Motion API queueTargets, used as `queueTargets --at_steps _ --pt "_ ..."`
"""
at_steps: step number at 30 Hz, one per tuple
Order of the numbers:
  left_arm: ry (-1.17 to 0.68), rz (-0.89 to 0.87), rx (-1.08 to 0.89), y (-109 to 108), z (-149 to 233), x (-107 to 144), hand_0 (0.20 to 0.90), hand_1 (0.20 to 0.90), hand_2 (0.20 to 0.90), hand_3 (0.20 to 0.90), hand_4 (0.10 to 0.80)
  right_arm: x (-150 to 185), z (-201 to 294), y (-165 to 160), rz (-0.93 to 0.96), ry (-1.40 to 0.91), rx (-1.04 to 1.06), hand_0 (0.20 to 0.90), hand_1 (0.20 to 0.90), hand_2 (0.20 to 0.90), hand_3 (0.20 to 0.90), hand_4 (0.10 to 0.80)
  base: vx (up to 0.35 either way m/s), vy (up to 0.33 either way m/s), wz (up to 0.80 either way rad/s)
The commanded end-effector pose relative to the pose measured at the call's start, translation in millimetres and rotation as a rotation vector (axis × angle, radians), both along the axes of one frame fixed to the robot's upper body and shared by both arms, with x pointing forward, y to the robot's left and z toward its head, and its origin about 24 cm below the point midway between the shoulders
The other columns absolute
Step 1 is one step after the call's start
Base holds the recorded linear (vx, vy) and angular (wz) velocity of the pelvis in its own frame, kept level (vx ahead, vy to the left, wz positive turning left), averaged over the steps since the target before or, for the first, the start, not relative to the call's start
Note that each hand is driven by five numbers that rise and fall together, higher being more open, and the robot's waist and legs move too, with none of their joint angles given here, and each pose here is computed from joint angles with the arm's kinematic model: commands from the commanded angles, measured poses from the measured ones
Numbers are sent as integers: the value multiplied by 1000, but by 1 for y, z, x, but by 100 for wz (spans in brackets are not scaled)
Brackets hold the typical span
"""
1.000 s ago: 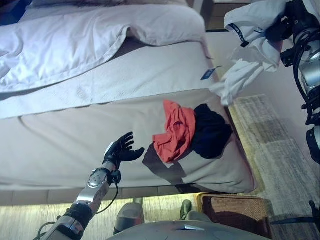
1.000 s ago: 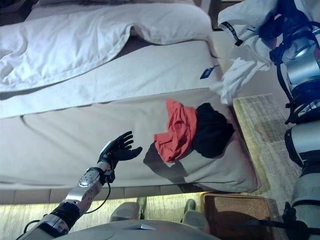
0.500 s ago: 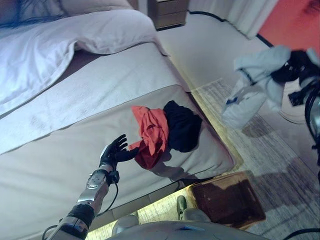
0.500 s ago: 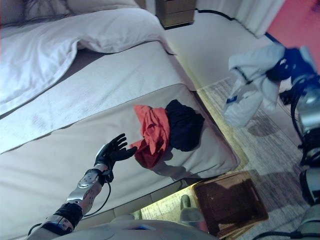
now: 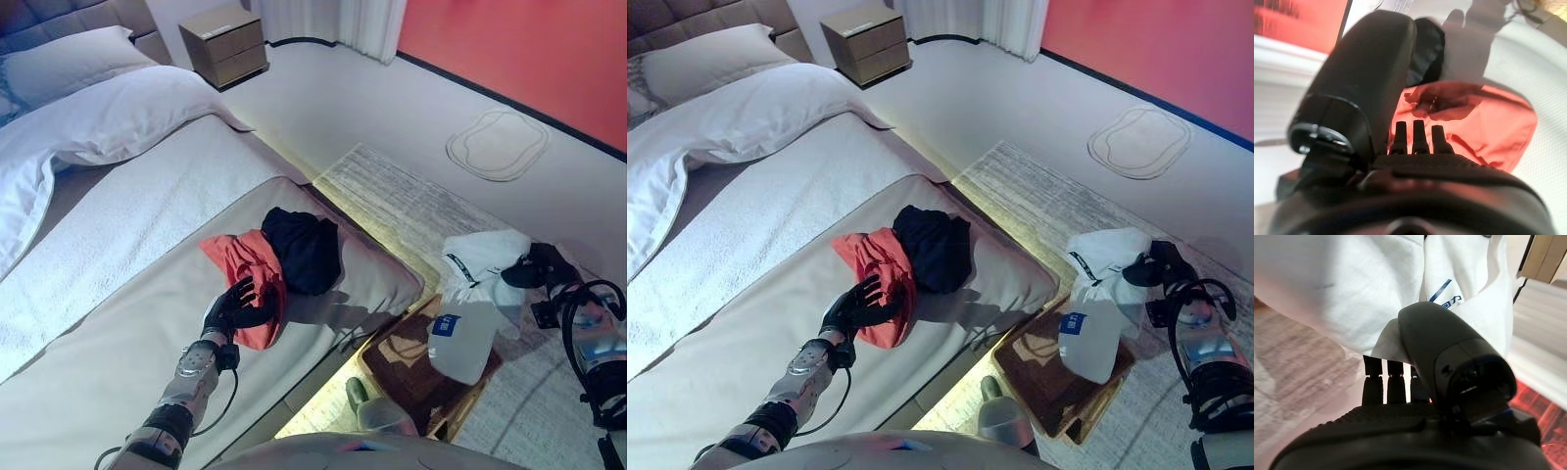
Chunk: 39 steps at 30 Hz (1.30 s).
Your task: Pick up the clothes from the bed and place them into the basket
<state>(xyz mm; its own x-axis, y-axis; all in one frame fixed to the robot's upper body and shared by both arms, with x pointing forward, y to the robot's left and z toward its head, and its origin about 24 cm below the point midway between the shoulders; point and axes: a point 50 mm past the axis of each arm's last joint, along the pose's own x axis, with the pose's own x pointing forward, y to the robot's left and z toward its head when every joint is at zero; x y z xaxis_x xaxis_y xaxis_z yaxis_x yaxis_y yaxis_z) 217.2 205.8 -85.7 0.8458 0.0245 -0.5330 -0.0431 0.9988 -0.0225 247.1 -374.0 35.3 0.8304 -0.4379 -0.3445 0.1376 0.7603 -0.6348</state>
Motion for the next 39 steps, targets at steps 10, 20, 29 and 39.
queueTargets --at_steps 10,20,29,39 --pt "-80 -71 22 -3 9 14 900 900 900 900 800 18 24 -4 30 -171 59 300 300 300 200 100 -17 -12 -6" --pt "-96 -72 26 -4 13 18 900 900 900 900 800 2 -10 -6 -47 -31 53 900 900 900 900 800 -8 -6 2" --pt "-112 -65 31 -1 15 18 900 900 900 900 800 -13 -32 -6 -103 39 34 900 900 900 900 800 1 -5 6" --pt "-121 -41 20 0 17 18 900 900 900 900 800 16 5 18 16 -140 -55 900 900 900 900 800 1 -1 1"
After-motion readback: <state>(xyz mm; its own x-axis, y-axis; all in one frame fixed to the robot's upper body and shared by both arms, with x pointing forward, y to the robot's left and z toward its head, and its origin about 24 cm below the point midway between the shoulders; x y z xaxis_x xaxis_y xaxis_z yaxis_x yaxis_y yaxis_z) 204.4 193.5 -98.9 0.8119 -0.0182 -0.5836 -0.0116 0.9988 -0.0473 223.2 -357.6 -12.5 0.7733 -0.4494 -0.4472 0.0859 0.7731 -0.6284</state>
